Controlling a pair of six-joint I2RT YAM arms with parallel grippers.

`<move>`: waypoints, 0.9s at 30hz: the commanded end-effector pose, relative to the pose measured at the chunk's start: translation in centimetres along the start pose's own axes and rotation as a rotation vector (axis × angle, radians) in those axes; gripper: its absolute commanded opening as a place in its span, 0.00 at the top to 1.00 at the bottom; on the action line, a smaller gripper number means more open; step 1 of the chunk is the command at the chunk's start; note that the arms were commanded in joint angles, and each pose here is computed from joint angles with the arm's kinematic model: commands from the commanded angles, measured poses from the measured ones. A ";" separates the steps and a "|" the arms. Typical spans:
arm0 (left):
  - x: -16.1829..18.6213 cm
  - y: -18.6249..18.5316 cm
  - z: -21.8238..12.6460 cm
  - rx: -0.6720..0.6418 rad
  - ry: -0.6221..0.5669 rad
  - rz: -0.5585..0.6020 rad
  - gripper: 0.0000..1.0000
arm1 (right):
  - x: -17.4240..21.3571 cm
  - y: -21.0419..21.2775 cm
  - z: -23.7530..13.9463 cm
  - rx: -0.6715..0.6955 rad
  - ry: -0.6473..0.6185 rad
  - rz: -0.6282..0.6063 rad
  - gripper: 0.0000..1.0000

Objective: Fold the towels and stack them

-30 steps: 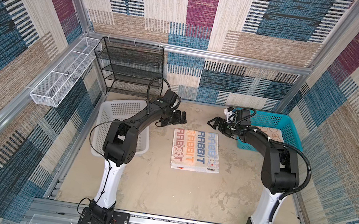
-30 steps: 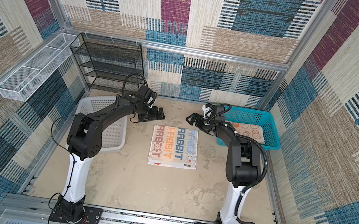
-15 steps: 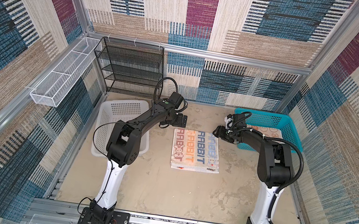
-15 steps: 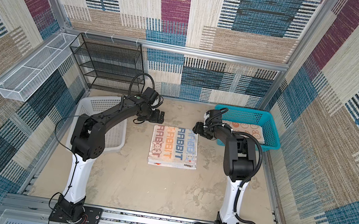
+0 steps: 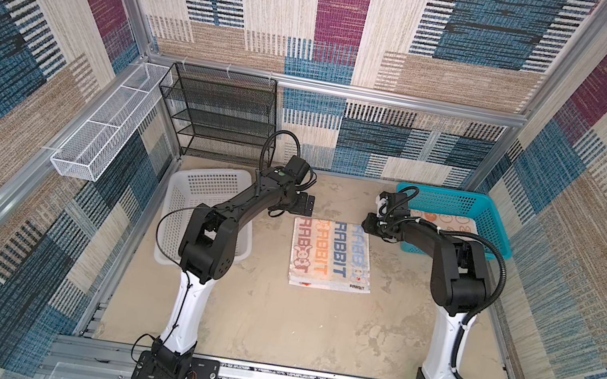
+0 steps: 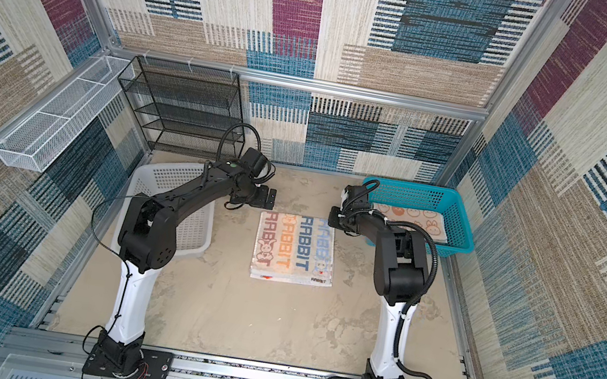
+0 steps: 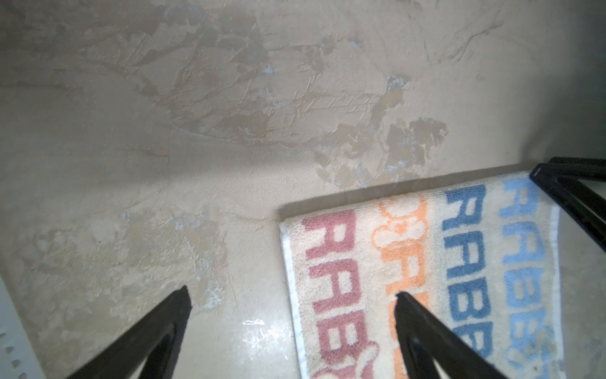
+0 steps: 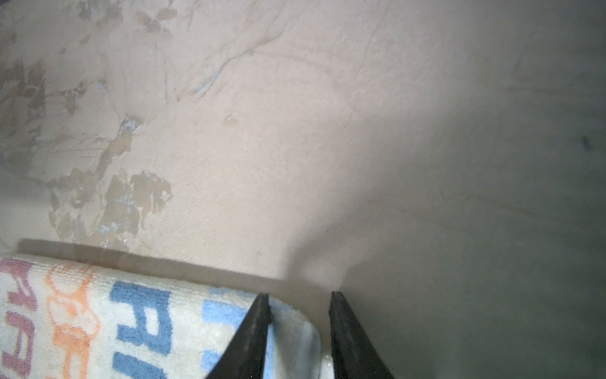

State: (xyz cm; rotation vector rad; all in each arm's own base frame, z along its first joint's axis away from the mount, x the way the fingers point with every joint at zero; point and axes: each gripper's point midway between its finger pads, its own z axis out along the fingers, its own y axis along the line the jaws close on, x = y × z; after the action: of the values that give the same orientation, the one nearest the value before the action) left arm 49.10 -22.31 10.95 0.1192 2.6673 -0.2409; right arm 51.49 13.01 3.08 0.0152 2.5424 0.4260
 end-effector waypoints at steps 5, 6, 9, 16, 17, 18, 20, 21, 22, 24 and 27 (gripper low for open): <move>0.5 0.5 -0.3 -0.023 0.017 0.018 0.00 | 3.6 -1.1 0.1 0.043 0.115 0.027 0.71; 0.5 0.4 -0.2 -0.019 0.019 0.016 0.00 | 3.7 -1.1 0.2 0.043 0.120 0.027 0.72; 0.8 0.2 0.0 -0.004 0.029 0.018 0.00 | 3.8 -1.0 0.3 0.037 0.120 0.029 0.78; 1.6 -1.2 1.9 0.100 0.099 0.016 0.00 | 4.2 -0.4 0.4 0.007 0.122 0.035 0.91; 1.8 -1.5 2.4 0.127 0.120 0.009 0.00 | 4.2 -0.4 0.5 0.006 0.122 0.034 0.93; 1.9 -1.7 2.9 0.145 0.141 0.005 0.00 | 4.1 -0.4 0.5 0.007 0.119 0.034 0.95; 2.1 -1.8 3.6 0.159 0.175 0.004 0.04 | 3.9 -0.4 0.7 0.010 0.120 0.028 0.98; 1.9 -1.9 3.8 0.168 0.175 0.003 0.06 | 3.8 -0.5 0.8 0.012 0.119 0.025 0.99; 1.9 -1.8 4.0 0.173 0.179 0.000 0.07 | 3.6 -0.5 0.9 0.015 0.120 0.023 1.00; 1.9 -1.7 4.4 0.187 0.188 -0.016 0.12 | 3.3 -0.6 1.2 0.019 0.121 0.016 1.00; 2.2 -0.9 4.9 0.196 0.207 -0.046 0.18 | 2.7 -0.6 1.4 0.025 0.115 0.008 1.00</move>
State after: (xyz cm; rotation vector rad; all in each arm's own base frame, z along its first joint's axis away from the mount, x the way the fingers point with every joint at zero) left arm 49.79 -24.14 6.14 0.1360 2.8158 -0.4816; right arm 52.09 14.00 2.80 -0.0025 2.5312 0.4702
